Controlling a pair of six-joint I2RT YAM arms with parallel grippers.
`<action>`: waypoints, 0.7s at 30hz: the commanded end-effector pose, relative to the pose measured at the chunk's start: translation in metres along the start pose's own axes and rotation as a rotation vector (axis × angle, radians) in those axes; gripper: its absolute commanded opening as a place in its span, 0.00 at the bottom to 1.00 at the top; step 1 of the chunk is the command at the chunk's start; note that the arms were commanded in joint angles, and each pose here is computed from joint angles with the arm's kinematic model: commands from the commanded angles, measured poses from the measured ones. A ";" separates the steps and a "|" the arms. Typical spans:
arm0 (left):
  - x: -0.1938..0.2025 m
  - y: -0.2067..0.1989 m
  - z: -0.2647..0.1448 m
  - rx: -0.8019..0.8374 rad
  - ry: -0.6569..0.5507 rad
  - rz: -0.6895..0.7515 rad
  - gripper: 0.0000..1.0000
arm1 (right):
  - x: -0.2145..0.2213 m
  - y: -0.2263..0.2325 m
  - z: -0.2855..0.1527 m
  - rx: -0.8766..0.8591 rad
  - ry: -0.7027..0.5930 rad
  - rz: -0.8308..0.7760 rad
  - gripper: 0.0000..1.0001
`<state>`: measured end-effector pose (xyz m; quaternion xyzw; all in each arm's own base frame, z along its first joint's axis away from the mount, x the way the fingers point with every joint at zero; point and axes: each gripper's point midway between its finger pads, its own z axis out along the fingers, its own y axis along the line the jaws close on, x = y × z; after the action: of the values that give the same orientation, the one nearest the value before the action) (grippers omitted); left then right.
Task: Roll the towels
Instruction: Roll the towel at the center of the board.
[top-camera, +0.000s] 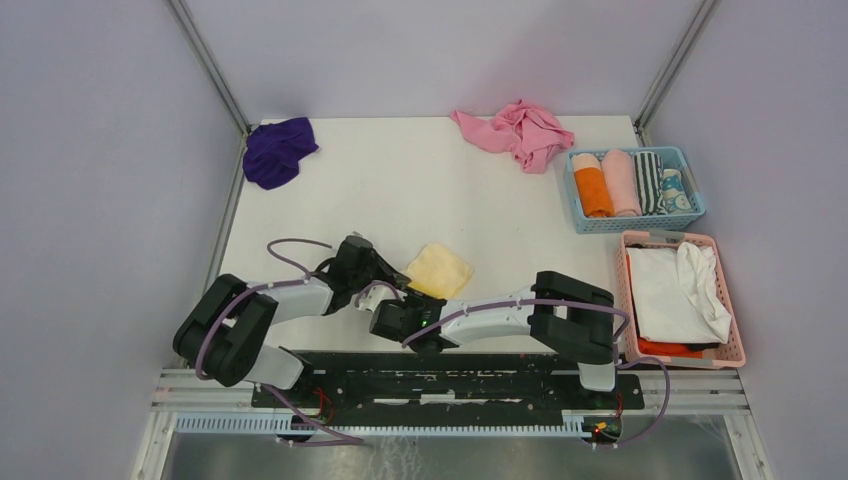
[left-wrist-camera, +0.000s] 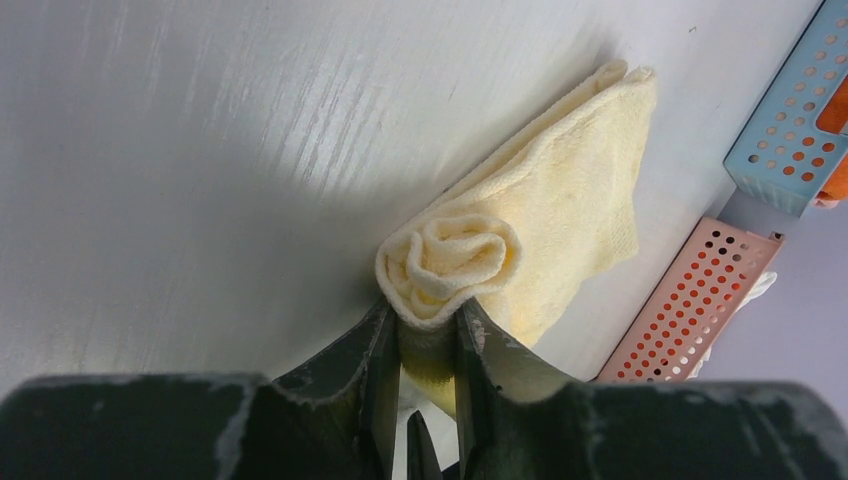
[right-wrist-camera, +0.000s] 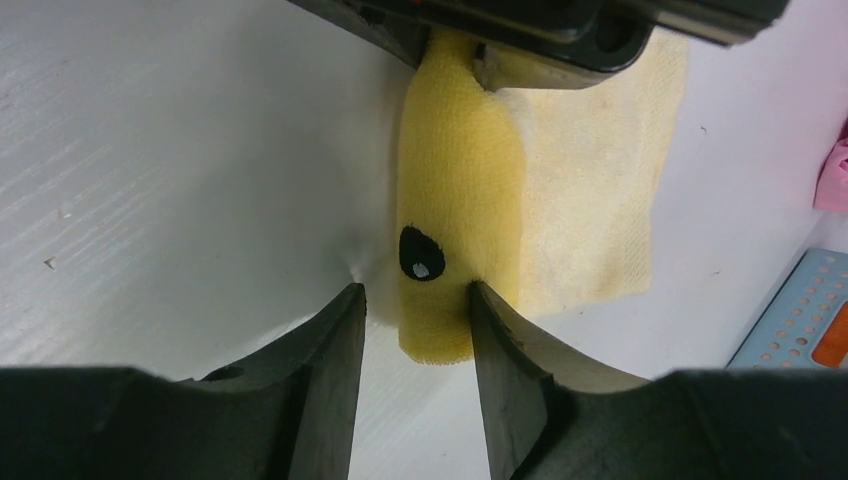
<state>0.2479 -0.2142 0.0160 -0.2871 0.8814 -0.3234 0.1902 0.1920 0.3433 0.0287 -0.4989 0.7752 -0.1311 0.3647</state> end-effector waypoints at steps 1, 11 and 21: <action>0.015 0.064 0.001 -0.229 0.042 0.032 0.30 | -0.009 -0.018 -0.010 0.018 -0.050 -0.003 0.51; 0.016 0.064 0.003 -0.238 0.059 0.044 0.29 | 0.011 -0.010 0.013 0.021 0.024 -0.054 0.52; 0.019 0.081 -0.002 -0.290 0.073 0.091 0.27 | 0.028 -0.004 0.033 -0.044 0.097 -0.067 0.27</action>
<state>0.2518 -0.2195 0.0150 -0.2799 0.8847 -0.3245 0.1835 0.2154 0.3329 0.0229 -0.5075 0.7643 -0.1613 0.3638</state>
